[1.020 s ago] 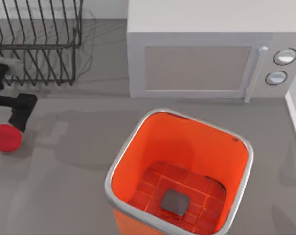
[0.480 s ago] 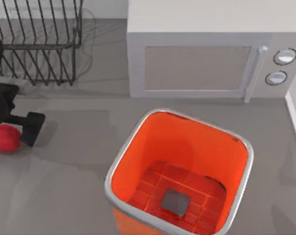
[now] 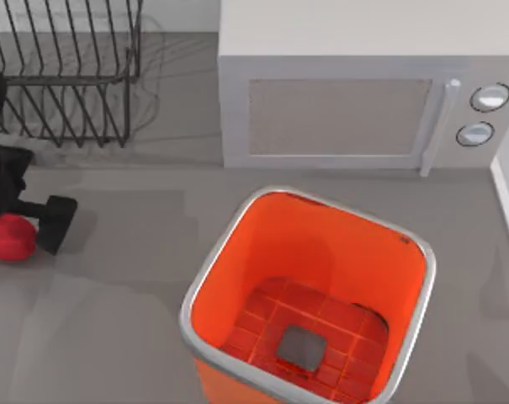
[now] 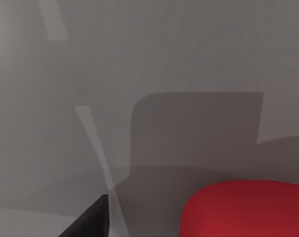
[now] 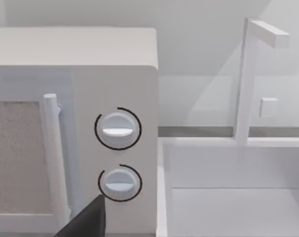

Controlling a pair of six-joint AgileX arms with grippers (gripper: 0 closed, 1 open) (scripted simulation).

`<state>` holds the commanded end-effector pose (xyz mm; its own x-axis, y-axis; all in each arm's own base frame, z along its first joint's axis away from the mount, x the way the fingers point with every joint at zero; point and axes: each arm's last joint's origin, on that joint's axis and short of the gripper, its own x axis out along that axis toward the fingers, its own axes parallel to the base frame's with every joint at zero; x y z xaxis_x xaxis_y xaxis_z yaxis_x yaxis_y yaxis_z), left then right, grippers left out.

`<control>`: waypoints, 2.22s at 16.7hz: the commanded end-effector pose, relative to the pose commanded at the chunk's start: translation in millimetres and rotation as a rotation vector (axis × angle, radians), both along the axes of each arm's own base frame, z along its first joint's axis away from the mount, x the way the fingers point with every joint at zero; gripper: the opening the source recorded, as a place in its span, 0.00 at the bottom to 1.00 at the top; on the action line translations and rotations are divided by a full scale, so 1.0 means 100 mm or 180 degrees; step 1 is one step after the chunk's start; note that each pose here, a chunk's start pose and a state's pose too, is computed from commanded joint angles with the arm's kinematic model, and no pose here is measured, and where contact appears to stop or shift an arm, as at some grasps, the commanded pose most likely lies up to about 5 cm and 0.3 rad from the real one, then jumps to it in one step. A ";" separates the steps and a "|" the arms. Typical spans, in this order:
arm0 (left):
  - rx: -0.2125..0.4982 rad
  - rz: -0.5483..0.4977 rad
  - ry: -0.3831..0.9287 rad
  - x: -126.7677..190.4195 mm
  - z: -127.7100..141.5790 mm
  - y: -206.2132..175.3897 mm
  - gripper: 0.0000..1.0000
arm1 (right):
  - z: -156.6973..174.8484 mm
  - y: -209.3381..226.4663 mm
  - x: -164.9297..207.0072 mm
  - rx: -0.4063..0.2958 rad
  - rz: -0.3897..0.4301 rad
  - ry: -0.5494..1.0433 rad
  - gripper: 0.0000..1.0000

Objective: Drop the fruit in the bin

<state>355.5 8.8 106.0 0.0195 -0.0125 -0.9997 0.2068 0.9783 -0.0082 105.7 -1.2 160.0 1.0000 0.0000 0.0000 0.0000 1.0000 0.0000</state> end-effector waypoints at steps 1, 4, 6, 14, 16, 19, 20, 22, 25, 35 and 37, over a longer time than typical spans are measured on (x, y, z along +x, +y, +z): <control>0.0000 0.0000 0.0000 0.00 0.00 0.00 0.70 | 0.00 0.00 0.00 0.0000 0.0000 0.0000 1.00; 0.0000 0.0000 0.0000 0.00 0.00 0.00 0.47 | 0.00 0.00 0.00 0.0000 0.0000 0.0000 1.00; 0.0000 0.0000 0.0000 0.00 0.00 0.00 0.32 | 0.00 0.00 0.00 0.0000 0.0000 0.0000 1.00; 0.0000 0.0000 0.0000 0.00 0.00 0.00 0.00 | 0.00 0.00 0.00 0.0000 0.0000 0.0000 1.00; 0.0000 0.0000 0.0000 0.00 0.00 0.00 0.00 | 0.00 0.00 0.00 0.0000 0.0000 0.0000 1.00; 0.0014 -0.0007 -0.0059 0.01 0.08 0.00 0.00 | 0.00 0.00 0.00 0.0000 0.0000 0.0000 1.00; 0.0014 -0.0005 -0.0060 0.01 0.08 0.00 0.00 | 0.00 0.00 0.00 0.0000 0.0000 0.0000 1.00; 0.0014 -0.0001 -0.0078 0.05 0.18 0.01 0.00 | 0.00 0.00 0.00 0.0000 0.0000 0.0000 1.00; 0.0014 -0.0010 -0.0071 0.12 0.51 0.00 0.00 | 0.00 0.00 0.00 0.0000 0.0000 0.0000 1.00; 0.0014 -0.0007 -0.0059 0.01 1.58 0.00 0.00 | 0.00 0.00 0.00 0.0000 0.0000 0.0000 1.00; 0.0016 -0.0004 -0.0049 0.01 1.56 0.01 0.00 | 0.00 0.00 0.00 0.0000 0.0000 0.0000 1.00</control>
<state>356.8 9.9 262.0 0.0349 -0.0075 -0.9994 0.2082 0.9781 -0.0001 105.7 -1.2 160.0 1.0000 0.0000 0.0000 0.0000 1.0000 0.0000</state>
